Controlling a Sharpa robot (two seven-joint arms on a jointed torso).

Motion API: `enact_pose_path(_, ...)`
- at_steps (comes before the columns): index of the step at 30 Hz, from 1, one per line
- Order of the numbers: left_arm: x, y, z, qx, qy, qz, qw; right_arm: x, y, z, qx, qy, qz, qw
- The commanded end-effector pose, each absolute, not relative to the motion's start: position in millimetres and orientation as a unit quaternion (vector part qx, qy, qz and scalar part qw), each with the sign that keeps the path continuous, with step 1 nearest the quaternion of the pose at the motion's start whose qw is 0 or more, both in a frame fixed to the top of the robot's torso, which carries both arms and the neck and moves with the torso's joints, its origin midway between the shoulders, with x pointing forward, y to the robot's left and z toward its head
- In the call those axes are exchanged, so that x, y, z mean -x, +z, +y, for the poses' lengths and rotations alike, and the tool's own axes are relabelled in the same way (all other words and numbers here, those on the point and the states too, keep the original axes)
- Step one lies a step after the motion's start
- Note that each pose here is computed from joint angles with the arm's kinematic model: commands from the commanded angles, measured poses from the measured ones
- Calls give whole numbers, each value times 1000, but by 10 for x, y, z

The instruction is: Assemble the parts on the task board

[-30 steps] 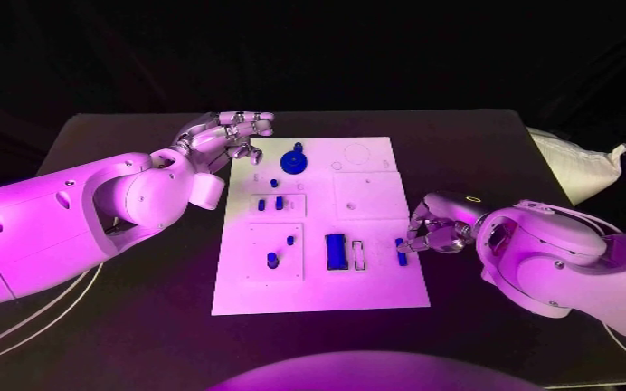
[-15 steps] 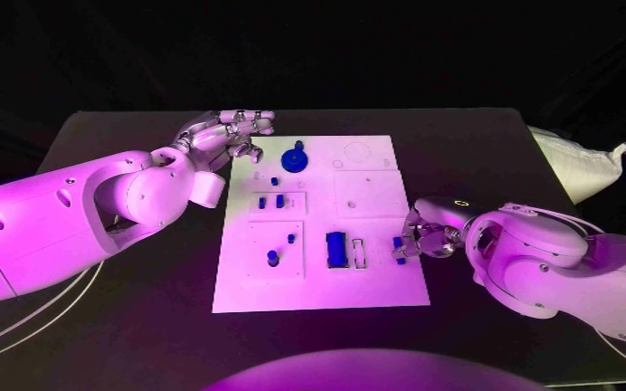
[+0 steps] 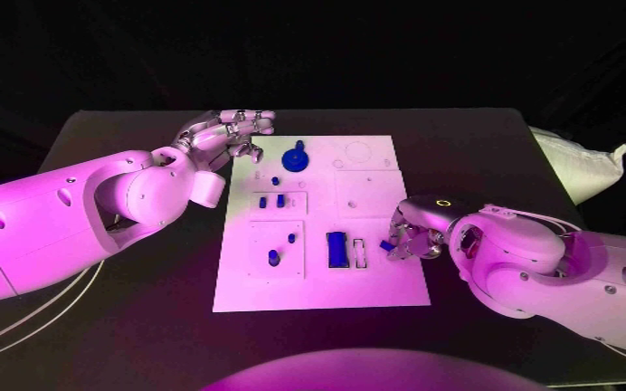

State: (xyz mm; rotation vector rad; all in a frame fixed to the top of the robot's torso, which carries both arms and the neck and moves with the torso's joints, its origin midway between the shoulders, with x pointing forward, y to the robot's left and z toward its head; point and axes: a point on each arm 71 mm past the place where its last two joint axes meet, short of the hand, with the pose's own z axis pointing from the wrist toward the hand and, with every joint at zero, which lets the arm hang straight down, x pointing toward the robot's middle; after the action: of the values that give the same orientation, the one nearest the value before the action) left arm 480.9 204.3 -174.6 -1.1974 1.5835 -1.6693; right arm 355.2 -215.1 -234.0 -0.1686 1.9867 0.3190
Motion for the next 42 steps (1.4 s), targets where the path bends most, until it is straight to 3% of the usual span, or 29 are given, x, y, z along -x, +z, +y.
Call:
enact_pose_path(1,-4798,-1736,2023,437,-626,589,264,-3503,-2475,-2147,132,90,839,520)
enact_pose_path(16,-4793,-1736,2025,437,-626,590,264,-3507,-2492,-2121,123,90,837,526)
enact_pose_path(22,-4794,-1736,2025,436,-626,590,264,-3500,-2458,-2139,63,123,835,532)
enact_pose_path(31,-4796,-1740,2021,437,-625,590,264,-3467,-2409,-2220,-67,178,851,489)
enact_pose_path(42,-4795,-1741,2016,436,-626,591,263,-3452,-2364,-2194,-132,211,843,477)
